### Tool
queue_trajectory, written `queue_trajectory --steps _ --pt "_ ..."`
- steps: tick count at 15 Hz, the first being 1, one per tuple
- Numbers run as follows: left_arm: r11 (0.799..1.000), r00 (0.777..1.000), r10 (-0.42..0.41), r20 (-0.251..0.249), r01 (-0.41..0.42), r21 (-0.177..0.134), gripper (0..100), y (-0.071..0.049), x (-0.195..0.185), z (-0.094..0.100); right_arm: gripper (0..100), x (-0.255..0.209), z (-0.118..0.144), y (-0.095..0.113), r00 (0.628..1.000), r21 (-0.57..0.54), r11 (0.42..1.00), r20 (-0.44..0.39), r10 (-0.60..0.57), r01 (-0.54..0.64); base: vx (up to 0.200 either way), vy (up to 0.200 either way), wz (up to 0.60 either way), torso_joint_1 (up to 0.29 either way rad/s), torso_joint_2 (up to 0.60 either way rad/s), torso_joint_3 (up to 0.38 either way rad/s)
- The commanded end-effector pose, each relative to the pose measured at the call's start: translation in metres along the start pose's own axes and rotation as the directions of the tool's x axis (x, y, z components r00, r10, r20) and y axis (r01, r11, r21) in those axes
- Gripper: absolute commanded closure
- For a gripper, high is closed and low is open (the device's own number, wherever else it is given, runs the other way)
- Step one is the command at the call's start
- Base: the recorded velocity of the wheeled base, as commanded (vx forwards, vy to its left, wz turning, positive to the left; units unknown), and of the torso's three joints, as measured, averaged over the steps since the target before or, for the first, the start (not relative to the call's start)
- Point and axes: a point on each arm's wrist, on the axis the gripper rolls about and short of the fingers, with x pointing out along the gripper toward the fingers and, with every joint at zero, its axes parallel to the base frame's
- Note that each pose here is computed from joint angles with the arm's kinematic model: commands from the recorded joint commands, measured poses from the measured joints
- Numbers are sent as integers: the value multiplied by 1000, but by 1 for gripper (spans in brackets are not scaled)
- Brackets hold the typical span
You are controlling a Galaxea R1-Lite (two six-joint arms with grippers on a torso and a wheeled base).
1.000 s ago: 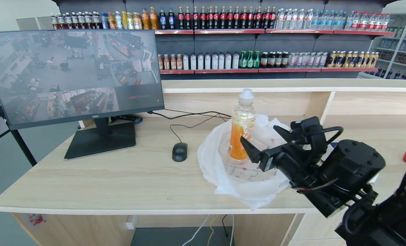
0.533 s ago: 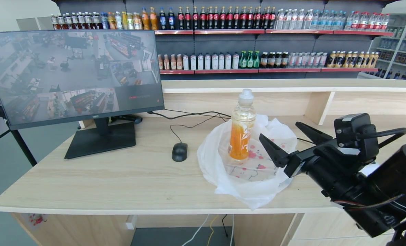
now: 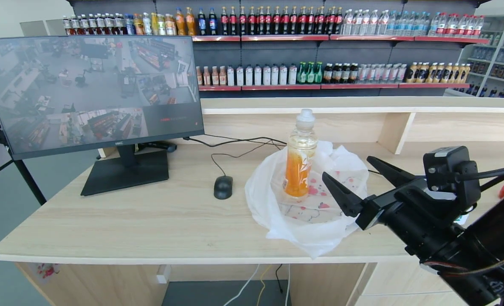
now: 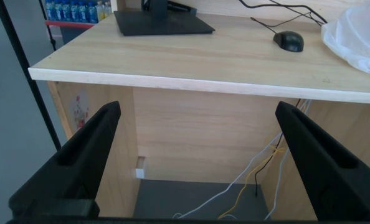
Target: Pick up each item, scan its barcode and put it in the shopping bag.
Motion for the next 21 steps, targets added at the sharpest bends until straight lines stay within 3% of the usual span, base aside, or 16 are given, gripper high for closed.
queue_trajectory --steps 1,9,21 --pt "1000 1000 0 0 0 -1 0 0 0 0 0 -4 3 -1 1000 3 1000 9 -1 1 0 0 0 0 0 0" --pt "1000 1000 0 0 0 -1 0 0 0 0 0 -9 8 -10 998 25 998 23 -55 54 0 0 0 0 0 0" --pt "1000 1000 2 2 -2 -3 0 0 0 0 0 -9 13 -11 997 31 998 44 -58 56 0 -200 0 2 4 2"
